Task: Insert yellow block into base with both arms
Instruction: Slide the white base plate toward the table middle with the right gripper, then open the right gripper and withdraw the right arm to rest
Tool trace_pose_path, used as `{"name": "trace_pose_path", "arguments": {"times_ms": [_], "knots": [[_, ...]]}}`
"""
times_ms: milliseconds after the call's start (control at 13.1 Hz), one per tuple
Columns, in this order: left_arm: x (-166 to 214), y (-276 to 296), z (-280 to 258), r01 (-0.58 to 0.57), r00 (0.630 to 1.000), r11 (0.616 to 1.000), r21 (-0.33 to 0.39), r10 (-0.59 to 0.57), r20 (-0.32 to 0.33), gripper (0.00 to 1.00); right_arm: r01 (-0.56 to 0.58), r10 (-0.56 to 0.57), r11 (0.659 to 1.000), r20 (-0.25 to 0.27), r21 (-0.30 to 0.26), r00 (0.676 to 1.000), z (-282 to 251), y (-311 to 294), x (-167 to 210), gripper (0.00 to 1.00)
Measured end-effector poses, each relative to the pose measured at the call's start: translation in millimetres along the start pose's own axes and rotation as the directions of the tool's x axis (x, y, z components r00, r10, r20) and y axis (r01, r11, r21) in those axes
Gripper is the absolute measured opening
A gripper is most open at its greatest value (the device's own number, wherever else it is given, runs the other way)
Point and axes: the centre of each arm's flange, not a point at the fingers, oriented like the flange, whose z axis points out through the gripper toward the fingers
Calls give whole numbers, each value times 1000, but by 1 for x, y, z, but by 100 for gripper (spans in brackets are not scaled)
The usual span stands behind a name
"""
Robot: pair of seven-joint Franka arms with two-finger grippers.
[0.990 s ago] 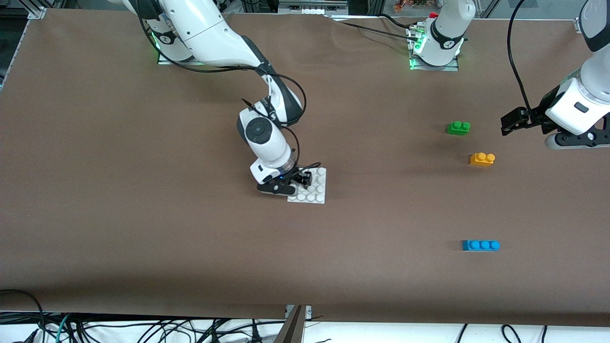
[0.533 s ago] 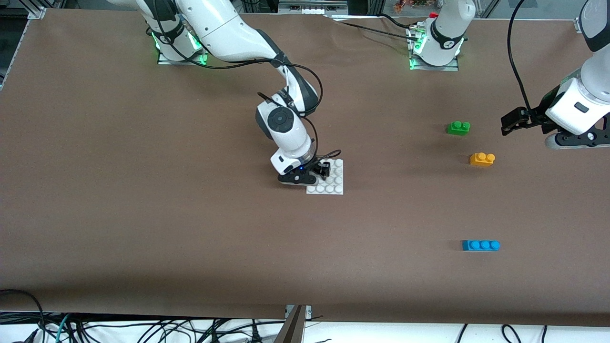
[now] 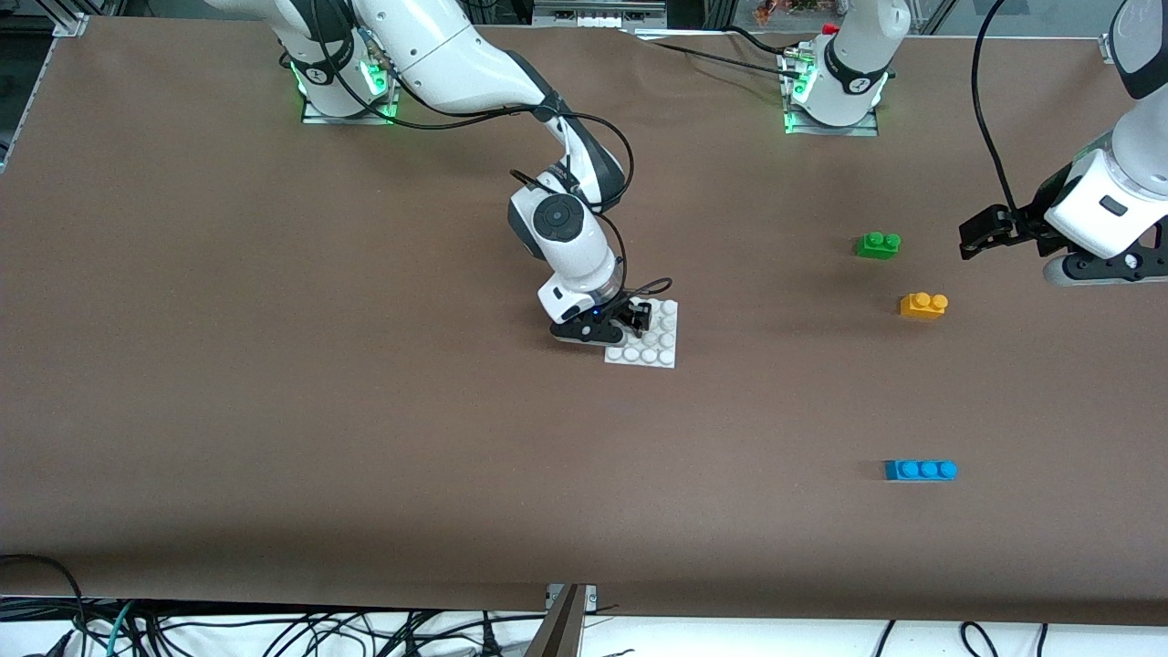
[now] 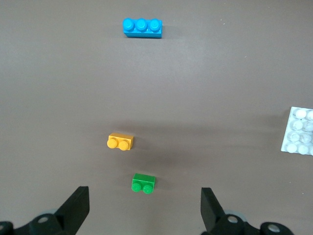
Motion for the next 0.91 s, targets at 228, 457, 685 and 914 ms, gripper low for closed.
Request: {"name": "trace_pose_path", "arguments": {"times_ms": [228, 457, 685, 914], "knots": [[0, 0, 0, 0, 1000, 1000, 0, 0, 0, 100, -1, 1, 1000, -1, 1, 1000, 0, 0, 1, 63], [0, 0, 0, 0, 1000, 1000, 0, 0, 0, 100, -32, 33, 999, -17, 13, 999, -8, 4, 22, 78], [0, 0, 0, 1, 1000, 1000, 0, -1, 0, 100, -67, 67, 998, -16, 17, 998, -45, 19, 77, 90], [1, 0, -4, 3, 1000, 1000, -1, -3, -8, 100, -34, 35, 999, 38, -12, 999, -113, 48, 134, 100]]}}
